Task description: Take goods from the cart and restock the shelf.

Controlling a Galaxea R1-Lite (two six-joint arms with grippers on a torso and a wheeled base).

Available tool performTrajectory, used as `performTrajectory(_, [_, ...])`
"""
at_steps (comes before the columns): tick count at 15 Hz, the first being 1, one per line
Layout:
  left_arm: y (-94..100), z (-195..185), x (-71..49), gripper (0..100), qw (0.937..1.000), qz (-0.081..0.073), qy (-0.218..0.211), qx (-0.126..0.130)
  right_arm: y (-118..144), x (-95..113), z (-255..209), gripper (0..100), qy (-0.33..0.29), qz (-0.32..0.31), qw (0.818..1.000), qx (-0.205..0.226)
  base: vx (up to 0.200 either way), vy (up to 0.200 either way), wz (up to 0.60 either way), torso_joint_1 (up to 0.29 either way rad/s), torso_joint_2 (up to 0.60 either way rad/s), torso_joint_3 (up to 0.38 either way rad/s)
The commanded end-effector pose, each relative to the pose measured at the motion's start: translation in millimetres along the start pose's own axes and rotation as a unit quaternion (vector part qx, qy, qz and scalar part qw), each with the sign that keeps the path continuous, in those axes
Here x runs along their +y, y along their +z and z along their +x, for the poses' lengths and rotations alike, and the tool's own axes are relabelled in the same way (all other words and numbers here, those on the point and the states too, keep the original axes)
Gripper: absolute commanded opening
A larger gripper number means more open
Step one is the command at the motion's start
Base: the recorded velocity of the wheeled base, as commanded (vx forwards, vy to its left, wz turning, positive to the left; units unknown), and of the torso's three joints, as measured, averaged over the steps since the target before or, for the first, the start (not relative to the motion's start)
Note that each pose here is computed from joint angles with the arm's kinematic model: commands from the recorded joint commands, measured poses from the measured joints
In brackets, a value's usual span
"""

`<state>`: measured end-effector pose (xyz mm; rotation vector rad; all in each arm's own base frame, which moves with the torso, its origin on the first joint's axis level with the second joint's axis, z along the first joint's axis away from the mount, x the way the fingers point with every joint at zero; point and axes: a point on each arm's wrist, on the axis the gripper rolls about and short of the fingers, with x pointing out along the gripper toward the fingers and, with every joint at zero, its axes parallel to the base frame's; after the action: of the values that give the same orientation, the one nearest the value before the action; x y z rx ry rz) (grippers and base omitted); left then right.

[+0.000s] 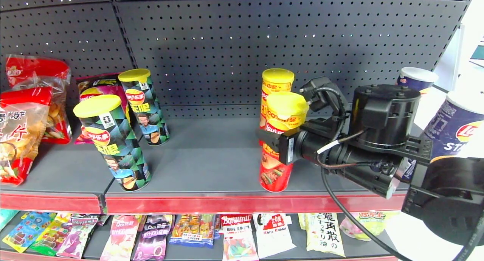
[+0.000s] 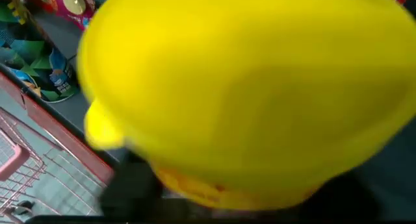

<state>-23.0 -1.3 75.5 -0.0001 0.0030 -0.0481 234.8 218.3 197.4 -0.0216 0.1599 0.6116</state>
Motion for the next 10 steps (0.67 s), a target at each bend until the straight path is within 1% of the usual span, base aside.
performTrajectory(1, [0.0, 0, 0.0, 100, 1.0000, 0.000, 0.000, 0.001, -4, 0, 0, 0, 0.001, -0.005, 1.000, 0.007, 0.000, 0.000, 0.00, 0.000, 0.00, 0.000])
performTrajectory(4, [0.0, 0, 0.0, 100, 1.0000, 0.000, 0.000, 0.001, 0, 0, -3, 0, 0.007, -0.005, 1.000, 0.001, 0.000, 0.000, 0.00, 0.000, 0.00, 0.000])
performTrajectory(6, [0.0, 0, 0.0, 100, 1.0000, 0.000, 0.000, 0.001, 8, -1, -8, 0, 0.043, -0.008, 0.999, -0.012, 0.000, 0.000, 0.00, 0.000, 0.00, 0.000])
performTrajectory(10, [0.0, 0, 0.0, 100, 1.0000, 0.000, 0.000, 0.001, 14, -20, -8, 0, 0.100, -0.058, 0.993, -0.024, 0.000, 0.000, 0.00, 0.000, 0.00, 0.000])
